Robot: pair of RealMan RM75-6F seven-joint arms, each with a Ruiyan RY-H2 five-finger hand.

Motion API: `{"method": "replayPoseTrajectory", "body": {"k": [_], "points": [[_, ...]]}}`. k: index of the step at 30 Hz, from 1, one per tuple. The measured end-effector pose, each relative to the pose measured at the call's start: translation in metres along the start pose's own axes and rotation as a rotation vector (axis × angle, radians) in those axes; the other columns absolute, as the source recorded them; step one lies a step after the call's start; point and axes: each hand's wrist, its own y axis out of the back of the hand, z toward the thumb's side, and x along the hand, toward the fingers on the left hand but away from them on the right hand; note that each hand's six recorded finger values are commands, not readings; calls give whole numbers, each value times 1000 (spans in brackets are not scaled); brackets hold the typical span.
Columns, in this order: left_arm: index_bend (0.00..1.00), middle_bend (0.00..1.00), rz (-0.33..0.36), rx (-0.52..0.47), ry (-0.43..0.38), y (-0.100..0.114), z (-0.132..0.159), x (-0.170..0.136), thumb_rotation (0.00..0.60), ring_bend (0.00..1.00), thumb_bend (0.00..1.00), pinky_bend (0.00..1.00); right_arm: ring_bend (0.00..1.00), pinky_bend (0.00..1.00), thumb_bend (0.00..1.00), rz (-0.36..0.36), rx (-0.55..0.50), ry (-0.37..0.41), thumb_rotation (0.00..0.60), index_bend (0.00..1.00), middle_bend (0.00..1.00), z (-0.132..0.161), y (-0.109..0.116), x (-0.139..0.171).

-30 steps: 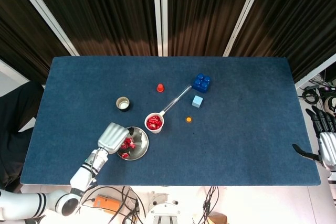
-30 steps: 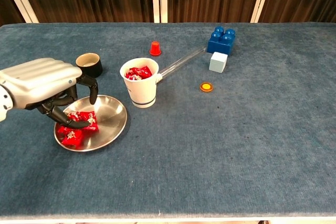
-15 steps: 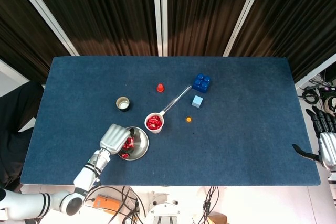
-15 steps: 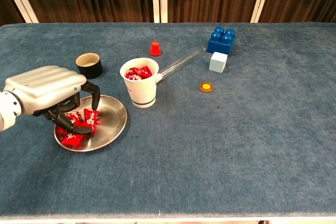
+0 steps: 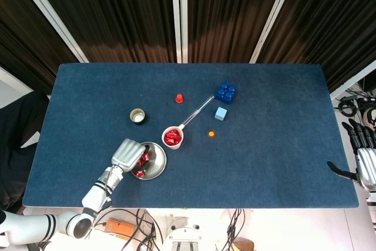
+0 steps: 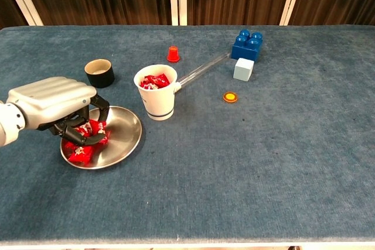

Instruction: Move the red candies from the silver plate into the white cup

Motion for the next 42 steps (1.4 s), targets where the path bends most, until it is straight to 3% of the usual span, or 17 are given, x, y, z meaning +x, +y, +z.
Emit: {"method": "replayPoseTrajectory", "body": {"k": [8, 18, 22, 32, 42], "points": [[599, 929, 38, -31, -17, 13, 3, -4, 492, 900, 413, 856, 0, 11, 330, -3, -2, -2, 600, 0, 34, -1, 0, 0], [596, 929, 258, -192, -111, 95, 21, -1, 495, 902, 393, 856, 0, 11, 330, -3, -9, -7, 600, 0, 33, -3, -1, 1], [594, 929, 275, -218, -153, 113, 34, 12, 493, 902, 377, 856, 0, 11, 330, -5, -9, -13, 600, 0, 33, -5, 0, 3], [555, 929, 202, -174, -128, 108, 46, 49, 493, 902, 332, 856, 0, 12, 330, -7, -14, -27, 600, 0, 33, -10, 0, 5], [416, 929, 176, -127, -77, 99, 43, 54, 492, 902, 177, 856, 0, 16, 331, 0, -17, -24, 600, 0, 34, -10, -2, 3]]}}
